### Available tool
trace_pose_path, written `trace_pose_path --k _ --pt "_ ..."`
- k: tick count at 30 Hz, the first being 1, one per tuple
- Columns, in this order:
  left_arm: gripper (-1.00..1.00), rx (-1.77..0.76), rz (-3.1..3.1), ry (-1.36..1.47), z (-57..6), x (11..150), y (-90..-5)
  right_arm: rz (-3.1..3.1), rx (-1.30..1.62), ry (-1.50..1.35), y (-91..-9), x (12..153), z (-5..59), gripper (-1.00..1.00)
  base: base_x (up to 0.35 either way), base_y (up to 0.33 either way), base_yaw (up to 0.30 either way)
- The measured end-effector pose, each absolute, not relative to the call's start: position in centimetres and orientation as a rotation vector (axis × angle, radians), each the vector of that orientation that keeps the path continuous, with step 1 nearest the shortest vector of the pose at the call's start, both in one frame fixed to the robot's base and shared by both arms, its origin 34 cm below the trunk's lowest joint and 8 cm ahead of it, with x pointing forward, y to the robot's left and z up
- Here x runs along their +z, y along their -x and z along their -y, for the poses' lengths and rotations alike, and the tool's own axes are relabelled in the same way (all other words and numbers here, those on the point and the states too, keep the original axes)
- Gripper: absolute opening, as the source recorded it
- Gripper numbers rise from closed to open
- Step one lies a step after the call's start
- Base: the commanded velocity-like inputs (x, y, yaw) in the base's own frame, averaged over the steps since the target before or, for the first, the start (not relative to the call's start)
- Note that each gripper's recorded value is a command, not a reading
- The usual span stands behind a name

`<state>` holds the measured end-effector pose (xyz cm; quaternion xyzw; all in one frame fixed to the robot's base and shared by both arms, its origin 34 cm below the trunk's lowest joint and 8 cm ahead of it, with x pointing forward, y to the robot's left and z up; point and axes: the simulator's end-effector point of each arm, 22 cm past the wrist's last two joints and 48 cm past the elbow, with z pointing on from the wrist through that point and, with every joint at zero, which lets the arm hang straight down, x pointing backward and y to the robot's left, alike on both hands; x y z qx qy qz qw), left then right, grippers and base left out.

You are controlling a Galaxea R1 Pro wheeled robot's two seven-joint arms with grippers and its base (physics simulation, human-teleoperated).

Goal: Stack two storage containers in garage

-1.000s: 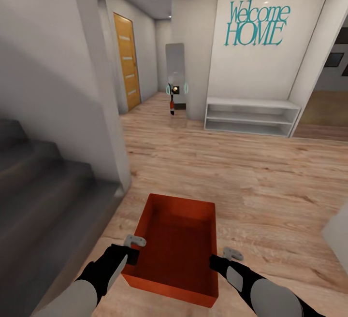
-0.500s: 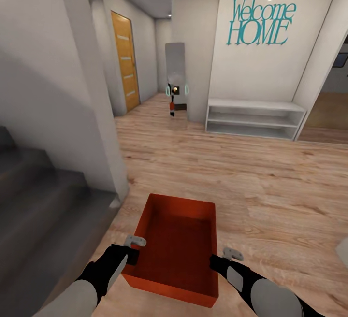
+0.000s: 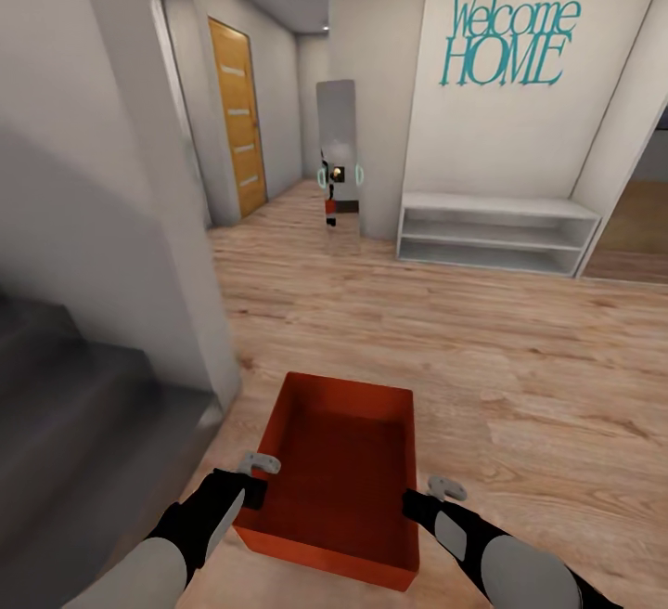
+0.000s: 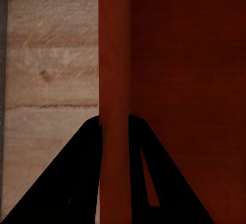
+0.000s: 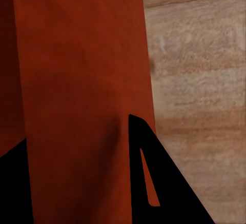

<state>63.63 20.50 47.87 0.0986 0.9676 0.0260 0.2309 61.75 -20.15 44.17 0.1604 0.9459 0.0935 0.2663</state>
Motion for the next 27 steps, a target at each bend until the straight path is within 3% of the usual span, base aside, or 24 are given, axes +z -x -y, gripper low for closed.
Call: trace_pose_path --k 10,27 --pt "-1.0 0.072 -2.661 -0.271 -20.53 47.86 -63.63 -2.554 0.252 -0.433 -61.74 44.16 20.12 -1.0 0.341 -0.003 0.023" --pt "-1.0 0.076 -2.665 -0.279 -20.61 47.53 -63.58 -2.557 0.254 -0.443 -61.45 43.71 20.01 -1.0 0.333 -0.144 0.22"
